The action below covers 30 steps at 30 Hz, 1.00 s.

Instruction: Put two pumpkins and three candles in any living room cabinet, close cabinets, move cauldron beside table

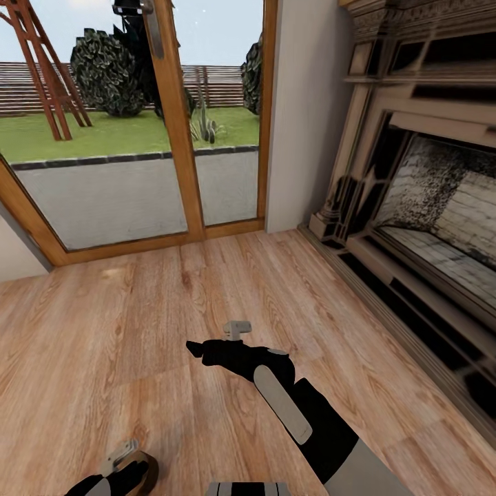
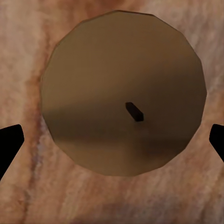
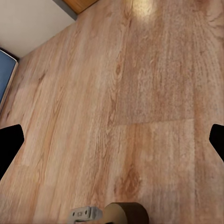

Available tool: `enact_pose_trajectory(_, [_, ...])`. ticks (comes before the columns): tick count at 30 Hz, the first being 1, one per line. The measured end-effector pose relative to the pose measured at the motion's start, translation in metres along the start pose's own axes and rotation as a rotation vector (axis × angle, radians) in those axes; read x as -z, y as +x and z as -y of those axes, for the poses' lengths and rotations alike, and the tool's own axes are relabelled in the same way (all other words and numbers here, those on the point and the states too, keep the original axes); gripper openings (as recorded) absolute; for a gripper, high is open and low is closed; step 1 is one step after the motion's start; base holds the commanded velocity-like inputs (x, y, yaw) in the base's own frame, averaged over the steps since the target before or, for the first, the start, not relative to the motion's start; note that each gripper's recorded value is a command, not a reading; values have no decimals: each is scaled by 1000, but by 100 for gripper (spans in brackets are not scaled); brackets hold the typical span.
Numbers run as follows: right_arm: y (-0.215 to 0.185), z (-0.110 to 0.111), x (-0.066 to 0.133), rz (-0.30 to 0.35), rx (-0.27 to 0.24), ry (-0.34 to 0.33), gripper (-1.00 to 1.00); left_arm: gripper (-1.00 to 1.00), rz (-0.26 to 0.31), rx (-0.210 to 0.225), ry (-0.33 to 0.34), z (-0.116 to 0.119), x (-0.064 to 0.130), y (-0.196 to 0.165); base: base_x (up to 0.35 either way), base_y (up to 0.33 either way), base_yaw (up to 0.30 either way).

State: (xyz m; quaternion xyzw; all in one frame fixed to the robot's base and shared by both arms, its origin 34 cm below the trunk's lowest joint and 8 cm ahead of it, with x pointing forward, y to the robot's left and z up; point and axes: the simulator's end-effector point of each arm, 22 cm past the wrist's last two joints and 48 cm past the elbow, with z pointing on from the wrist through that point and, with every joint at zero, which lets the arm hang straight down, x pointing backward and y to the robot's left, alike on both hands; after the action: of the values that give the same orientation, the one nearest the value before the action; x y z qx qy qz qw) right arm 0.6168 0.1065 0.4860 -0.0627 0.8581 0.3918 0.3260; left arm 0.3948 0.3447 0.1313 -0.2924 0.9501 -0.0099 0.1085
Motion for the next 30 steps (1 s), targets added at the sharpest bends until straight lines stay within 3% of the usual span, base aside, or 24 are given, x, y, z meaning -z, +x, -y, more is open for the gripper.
enact_pose_trajectory(30, [0,0,0,-1,1,0,100,100,0,0,0,0,0,0,45,2,0])
